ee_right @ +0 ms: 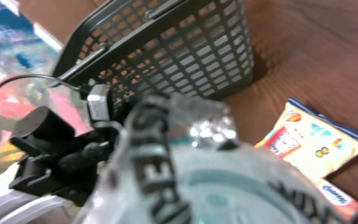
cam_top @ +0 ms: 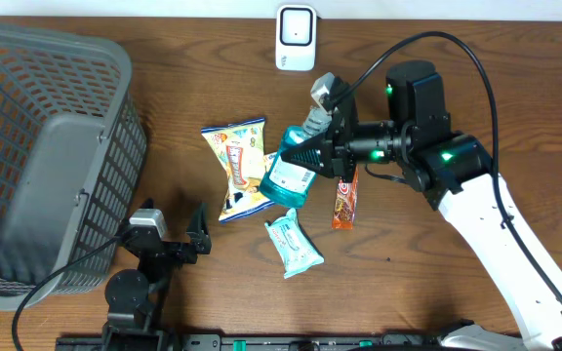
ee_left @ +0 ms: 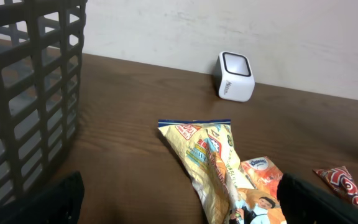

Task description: Scan the item barcode

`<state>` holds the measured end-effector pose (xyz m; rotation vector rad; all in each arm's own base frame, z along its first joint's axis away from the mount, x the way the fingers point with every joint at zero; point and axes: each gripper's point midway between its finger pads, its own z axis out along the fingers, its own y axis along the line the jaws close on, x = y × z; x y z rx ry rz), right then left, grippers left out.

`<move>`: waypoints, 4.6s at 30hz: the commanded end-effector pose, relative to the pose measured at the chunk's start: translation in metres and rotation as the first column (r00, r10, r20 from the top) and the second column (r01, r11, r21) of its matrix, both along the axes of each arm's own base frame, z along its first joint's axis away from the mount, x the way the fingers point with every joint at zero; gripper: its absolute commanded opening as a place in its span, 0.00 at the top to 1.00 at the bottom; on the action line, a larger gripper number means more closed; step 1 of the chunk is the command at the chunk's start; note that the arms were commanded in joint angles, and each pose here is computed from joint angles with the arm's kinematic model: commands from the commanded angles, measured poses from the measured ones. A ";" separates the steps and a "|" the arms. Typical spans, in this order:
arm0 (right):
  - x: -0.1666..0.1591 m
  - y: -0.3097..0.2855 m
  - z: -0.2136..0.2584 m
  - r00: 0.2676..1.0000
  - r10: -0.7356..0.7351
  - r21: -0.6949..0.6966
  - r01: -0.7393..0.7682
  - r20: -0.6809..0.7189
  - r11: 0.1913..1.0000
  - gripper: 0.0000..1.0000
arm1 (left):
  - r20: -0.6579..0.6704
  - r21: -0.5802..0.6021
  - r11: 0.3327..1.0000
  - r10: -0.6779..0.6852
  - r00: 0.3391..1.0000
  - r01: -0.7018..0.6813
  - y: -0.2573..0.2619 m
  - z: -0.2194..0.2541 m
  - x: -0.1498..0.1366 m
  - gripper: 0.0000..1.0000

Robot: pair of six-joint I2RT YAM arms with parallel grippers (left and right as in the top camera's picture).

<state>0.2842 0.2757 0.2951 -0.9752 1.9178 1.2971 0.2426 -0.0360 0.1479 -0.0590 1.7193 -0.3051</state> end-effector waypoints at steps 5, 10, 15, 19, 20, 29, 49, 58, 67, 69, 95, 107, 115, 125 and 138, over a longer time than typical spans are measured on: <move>0.003 -0.002 0.016 0.994 -0.023 -0.014 0.025 0.103 1.000 0.95 | -0.044 -0.013 1.000 0.000 0.999 -0.001 0.000 -0.017 0.000 0.02; 0.046 -0.017 -0.007 0.934 -0.197 -0.187 0.260 0.297 0.947 0.90 | -0.044 -0.013 1.000 0.000 0.999 -0.001 0.000 -0.017 0.000 0.02; 0.089 -0.019 -0.034 0.822 -0.243 -0.329 0.452 0.516 0.829 0.87 | -0.044 -0.013 1.000 0.000 0.999 -0.001 0.000 -0.017 0.000 0.02; 0.128 -0.027 -0.064 0.761 -0.308 -0.380 0.578 0.571 0.722 0.85 | -0.044 -0.013 1.000 0.000 0.999 -0.001 0.000 -0.017 0.000 0.02; 0.136 -0.030 -0.070 0.745 -0.319 -0.385 0.602 0.585 0.699 0.85 | -0.044 -0.013 1.000 0.000 0.999 -0.001 0.000 -0.017 0.000 0.02; 0.192 -0.038 -0.087 0.589 -0.284 -0.365 0.742 0.757 0.562 0.87 | -0.044 -0.013 1.000 0.000 0.999 -0.001 0.000 -0.017 0.000 0.02; 0.360 -0.005 -0.060 0.238 -0.038 -0.218 0.935 0.971 0.280 0.85 | -0.044 -0.013 1.000 0.000 0.999 -0.001 0.000 -0.017 0.000 0.02; 0.384 -0.005 -0.102 0.238 0.062 -0.246 0.950 0.969 0.193 0.85 | -0.044 -0.013 1.000 0.000 0.999 -0.001 0.000 -0.017 0.000 0.02; 0.381 -0.010 -0.094 0.229 0.162 -0.250 0.960 0.960 0.124 0.83 | -0.044 -0.013 1.000 0.000 0.999 -0.001 0.000 -0.017 0.000 0.02; 0.380 -0.015 -0.093 0.234 0.158 -0.251 0.963 0.959 0.094 0.84 | -0.044 -0.013 1.000 0.000 0.999 -0.001 0.000 -0.017 0.000 0.02; 0.268 -0.429 -0.175 0.496 -0.550 -0.741 0.471 0.671 -0.479 0.96 | -0.044 -0.013 1.000 0.000 0.999 -0.001 0.000 -0.017 0.000 0.02; 0.155 -0.612 -0.234 0.323 -0.733 -0.799 0.188 0.599 -0.571 0.94 | -0.044 -0.013 1.000 0.000 0.999 -0.001 0.000 -0.017 0.000 0.02; 0.115 -0.658 -0.254 0.171 -0.836 -0.849 0.199 0.522 -0.490 0.60 | -0.044 -0.013 1.000 0.000 0.999 -0.001 0.000 -0.017 0.000 0.02; 0.125 -0.650 -0.235 0.036 -0.850 -0.822 0.278 0.525 -0.496 0.01 | -0.044 -0.013 1.000 0.000 0.999 -0.001 0.000 -0.017 0.000 0.02; 0.212 -0.396 -0.018 0.420 -0.907 -0.412 0.832 0.030 0.372 0.01 | -0.044 -0.013 1.000 0.000 0.999 -0.001 0.000 -0.017 0.000 0.02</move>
